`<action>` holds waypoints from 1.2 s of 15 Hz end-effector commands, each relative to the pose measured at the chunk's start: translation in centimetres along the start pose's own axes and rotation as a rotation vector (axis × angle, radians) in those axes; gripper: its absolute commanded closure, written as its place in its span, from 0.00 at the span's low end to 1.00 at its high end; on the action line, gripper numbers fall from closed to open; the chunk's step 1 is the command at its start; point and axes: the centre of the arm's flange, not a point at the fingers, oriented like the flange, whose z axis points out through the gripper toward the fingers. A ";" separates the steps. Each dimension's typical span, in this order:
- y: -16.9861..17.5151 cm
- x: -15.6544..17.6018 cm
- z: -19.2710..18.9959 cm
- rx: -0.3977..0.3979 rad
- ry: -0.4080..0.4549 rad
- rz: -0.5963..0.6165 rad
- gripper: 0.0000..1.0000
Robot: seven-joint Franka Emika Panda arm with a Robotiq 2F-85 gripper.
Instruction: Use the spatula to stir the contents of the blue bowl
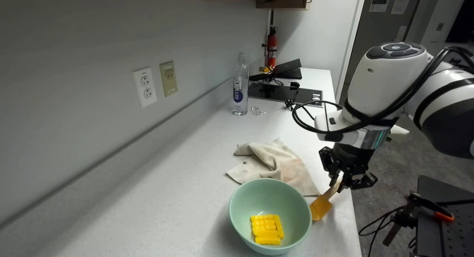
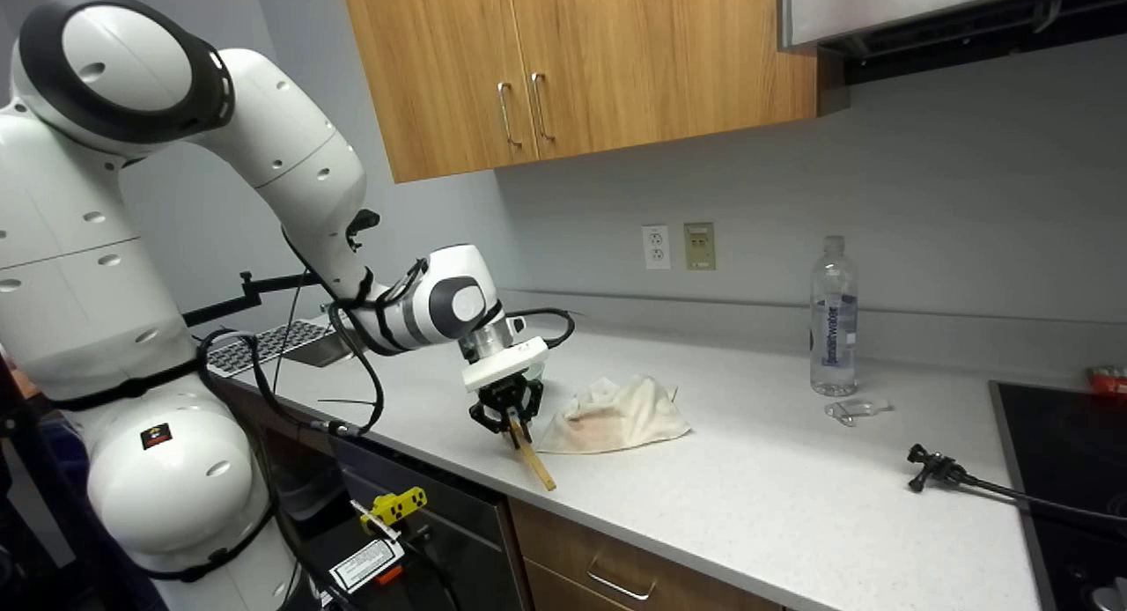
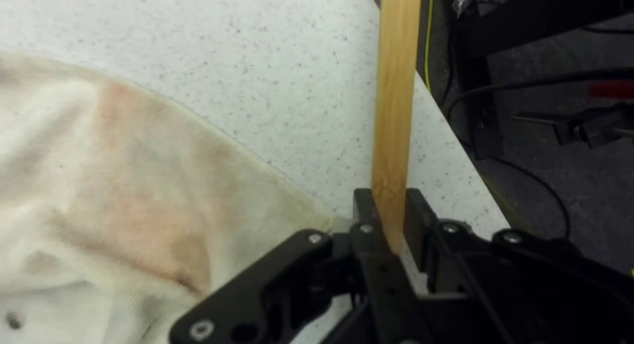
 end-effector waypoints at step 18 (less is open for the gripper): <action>3.4 2.5 -9.5 -0.340 -0.275 -0.391 0.95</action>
